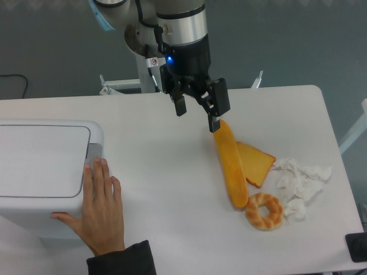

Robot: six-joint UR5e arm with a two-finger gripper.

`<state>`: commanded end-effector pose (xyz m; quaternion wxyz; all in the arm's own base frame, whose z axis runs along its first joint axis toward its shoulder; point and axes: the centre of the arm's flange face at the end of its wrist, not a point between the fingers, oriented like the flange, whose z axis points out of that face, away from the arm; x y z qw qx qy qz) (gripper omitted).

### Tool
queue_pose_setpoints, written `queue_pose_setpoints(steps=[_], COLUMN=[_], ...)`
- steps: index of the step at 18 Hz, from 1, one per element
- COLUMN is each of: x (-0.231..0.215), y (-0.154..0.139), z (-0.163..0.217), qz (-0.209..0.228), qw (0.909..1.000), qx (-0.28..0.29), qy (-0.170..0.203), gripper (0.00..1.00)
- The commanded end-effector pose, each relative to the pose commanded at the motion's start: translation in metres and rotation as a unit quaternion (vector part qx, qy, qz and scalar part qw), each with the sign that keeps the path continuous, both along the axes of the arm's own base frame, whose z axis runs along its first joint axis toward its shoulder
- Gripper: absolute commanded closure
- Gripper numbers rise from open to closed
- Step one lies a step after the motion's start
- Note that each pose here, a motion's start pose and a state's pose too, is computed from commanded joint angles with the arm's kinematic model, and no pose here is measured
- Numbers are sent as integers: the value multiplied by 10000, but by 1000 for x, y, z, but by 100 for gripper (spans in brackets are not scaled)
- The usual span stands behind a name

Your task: Close the trash can

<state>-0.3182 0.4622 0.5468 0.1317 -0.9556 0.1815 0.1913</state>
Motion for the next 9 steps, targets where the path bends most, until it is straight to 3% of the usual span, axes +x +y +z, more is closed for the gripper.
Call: queue_pose_setpoints(steps=[3,9], x=[0,4], y=[1,6], z=[-1,-2], qz=[19,131], qw=[10000,9977], qx=[17,473], qy=[-27,-467], gripper=[0,0])
